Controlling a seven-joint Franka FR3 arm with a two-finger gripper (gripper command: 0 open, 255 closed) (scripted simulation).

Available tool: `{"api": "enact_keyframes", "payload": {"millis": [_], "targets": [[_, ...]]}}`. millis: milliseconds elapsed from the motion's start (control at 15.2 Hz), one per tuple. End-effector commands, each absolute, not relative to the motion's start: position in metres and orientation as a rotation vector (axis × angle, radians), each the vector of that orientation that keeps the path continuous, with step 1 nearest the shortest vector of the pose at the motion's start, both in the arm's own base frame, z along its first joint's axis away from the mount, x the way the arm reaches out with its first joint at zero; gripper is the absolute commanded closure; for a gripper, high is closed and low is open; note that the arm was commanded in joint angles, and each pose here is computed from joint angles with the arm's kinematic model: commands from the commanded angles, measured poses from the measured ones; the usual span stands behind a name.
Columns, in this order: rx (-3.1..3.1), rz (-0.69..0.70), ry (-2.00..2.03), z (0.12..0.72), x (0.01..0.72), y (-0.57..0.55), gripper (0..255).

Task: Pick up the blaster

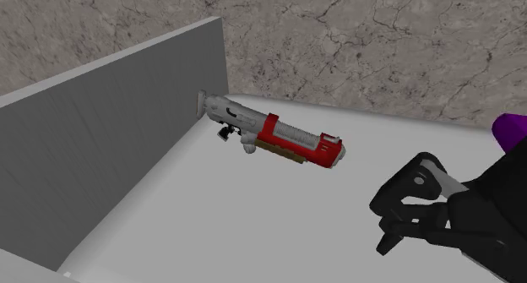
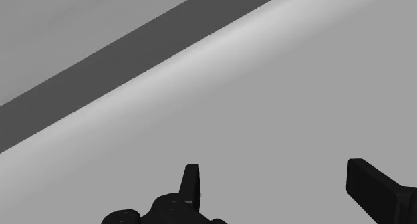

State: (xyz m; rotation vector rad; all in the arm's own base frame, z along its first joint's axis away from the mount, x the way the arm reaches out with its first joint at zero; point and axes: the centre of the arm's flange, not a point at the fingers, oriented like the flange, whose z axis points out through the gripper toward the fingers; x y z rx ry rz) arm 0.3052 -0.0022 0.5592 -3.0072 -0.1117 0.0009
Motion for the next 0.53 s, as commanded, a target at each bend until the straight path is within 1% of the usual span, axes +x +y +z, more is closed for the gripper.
{"api": "enact_keyframes", "payload": {"millis": [0,462], "targets": [[-3.007,0.001,-0.112,0.559,0.305,-0.002,0],[-3.022,0.015,0.201,0.552,0.307,0.093,0]]}}
